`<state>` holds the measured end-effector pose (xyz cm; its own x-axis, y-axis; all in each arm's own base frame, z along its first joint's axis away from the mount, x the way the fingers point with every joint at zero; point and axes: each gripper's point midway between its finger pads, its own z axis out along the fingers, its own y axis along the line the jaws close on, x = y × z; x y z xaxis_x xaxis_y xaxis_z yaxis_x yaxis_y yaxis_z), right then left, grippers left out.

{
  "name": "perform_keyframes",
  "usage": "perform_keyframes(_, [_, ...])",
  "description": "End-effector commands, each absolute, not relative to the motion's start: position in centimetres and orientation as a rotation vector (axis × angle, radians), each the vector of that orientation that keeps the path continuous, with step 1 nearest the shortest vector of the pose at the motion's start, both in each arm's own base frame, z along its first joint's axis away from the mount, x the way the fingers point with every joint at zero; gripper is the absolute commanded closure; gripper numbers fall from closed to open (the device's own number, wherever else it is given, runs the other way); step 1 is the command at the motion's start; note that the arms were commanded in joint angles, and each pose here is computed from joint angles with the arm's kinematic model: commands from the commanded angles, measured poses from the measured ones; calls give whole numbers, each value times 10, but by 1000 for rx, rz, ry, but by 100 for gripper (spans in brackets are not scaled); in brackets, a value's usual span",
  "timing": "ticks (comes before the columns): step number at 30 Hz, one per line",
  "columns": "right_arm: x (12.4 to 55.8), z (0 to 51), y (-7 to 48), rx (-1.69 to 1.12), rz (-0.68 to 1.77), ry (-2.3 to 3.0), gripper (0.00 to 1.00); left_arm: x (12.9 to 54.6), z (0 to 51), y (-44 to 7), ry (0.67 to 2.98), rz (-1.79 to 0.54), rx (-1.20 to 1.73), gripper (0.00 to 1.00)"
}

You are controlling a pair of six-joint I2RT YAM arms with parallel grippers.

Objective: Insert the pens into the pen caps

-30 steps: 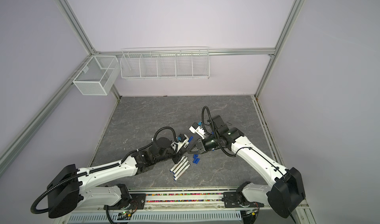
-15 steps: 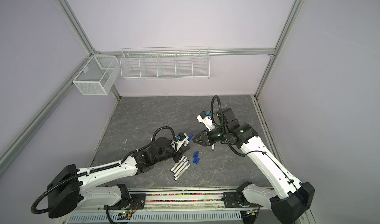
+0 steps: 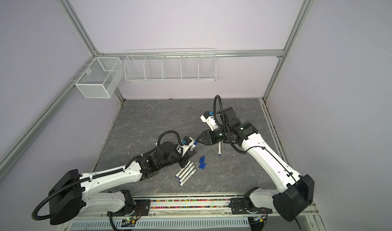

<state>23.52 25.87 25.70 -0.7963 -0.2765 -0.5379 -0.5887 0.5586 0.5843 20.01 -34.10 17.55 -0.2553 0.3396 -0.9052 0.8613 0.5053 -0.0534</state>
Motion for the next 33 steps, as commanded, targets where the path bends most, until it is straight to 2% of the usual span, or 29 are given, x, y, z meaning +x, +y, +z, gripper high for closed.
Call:
perform_keyframes(1, [240, 261, 264, -714, 1129, 2388, 59, 199, 175, -341, 1818, -709, 994, 100])
perform_keyframes(9, [244, 253, 267, -711, 1144, 2407, 63, 198, 175, -341, 1817, -708, 997, 100])
perform_keyframes(17, [241, 249, 271, -719, 1176, 2422, 73, 197, 174, -343, 1823, -711, 1001, 100])
perform_keyframes(33, [202, 213, 284, -834, 1211, 2594, 85, 201, 178, -348, 1827, -710, 995, 100])
